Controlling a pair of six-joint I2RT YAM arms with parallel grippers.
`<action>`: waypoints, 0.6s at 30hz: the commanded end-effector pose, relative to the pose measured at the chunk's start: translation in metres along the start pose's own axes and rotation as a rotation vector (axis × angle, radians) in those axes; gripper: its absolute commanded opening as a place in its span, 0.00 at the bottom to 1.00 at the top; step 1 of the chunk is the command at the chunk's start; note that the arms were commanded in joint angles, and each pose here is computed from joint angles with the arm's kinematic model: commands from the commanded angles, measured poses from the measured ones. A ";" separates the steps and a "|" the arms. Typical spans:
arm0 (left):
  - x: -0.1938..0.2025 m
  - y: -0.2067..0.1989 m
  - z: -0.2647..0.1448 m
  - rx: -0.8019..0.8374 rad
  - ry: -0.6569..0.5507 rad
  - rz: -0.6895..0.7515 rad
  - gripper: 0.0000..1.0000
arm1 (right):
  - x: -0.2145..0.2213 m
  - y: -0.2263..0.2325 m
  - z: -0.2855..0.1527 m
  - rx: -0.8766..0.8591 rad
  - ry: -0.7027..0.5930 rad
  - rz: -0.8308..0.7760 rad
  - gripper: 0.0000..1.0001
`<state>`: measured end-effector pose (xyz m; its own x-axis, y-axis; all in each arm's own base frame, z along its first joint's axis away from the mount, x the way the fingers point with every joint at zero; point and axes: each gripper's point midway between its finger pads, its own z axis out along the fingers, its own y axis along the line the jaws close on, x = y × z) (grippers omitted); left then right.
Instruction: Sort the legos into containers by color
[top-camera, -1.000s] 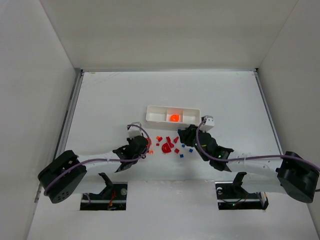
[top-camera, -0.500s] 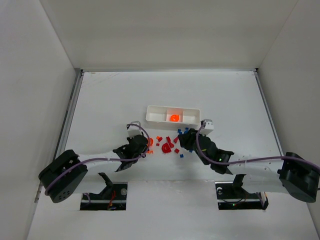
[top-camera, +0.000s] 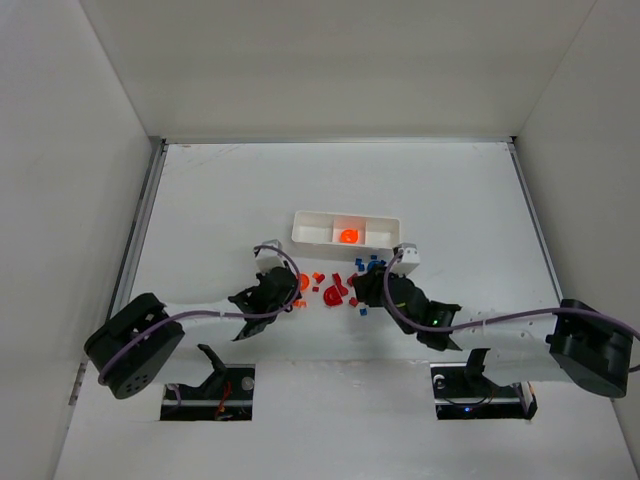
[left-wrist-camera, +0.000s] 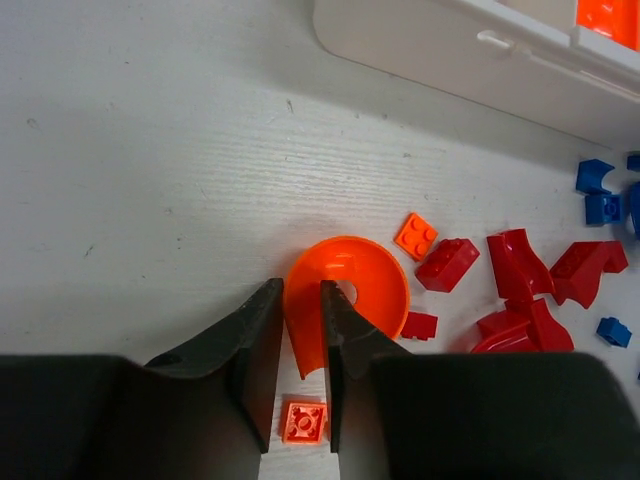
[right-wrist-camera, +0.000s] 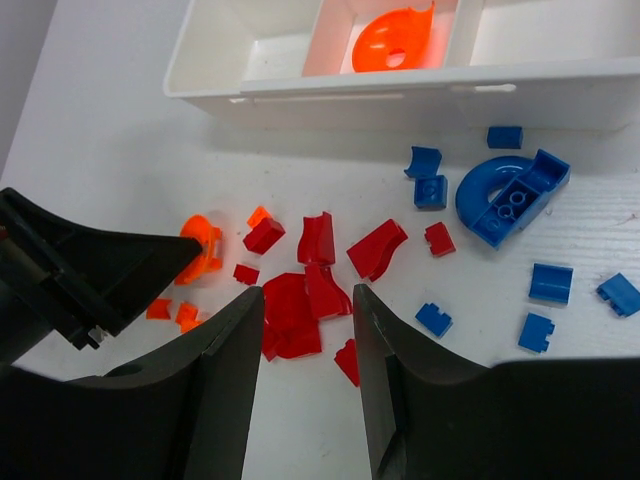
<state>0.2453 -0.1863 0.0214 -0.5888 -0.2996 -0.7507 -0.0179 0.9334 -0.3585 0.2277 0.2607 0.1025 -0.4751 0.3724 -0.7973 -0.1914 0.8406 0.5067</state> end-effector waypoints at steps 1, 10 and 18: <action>-0.012 -0.016 0.004 0.046 -0.024 -0.062 0.14 | -0.010 0.021 0.002 -0.041 -0.037 0.037 0.47; -0.044 -0.016 -0.015 0.056 -0.115 -0.086 0.02 | -0.004 0.022 -0.004 -0.051 -0.030 0.030 0.46; -0.111 -0.092 -0.018 0.190 -0.195 -0.080 0.04 | 0.008 0.002 -0.009 -0.008 -0.007 0.030 0.46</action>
<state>0.2728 -0.2059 0.1119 -0.4627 -0.4120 -0.7849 0.0404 0.8747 -0.4829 0.2153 0.2623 0.0992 -0.4826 0.3764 -0.7908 -0.2007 0.8314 0.5182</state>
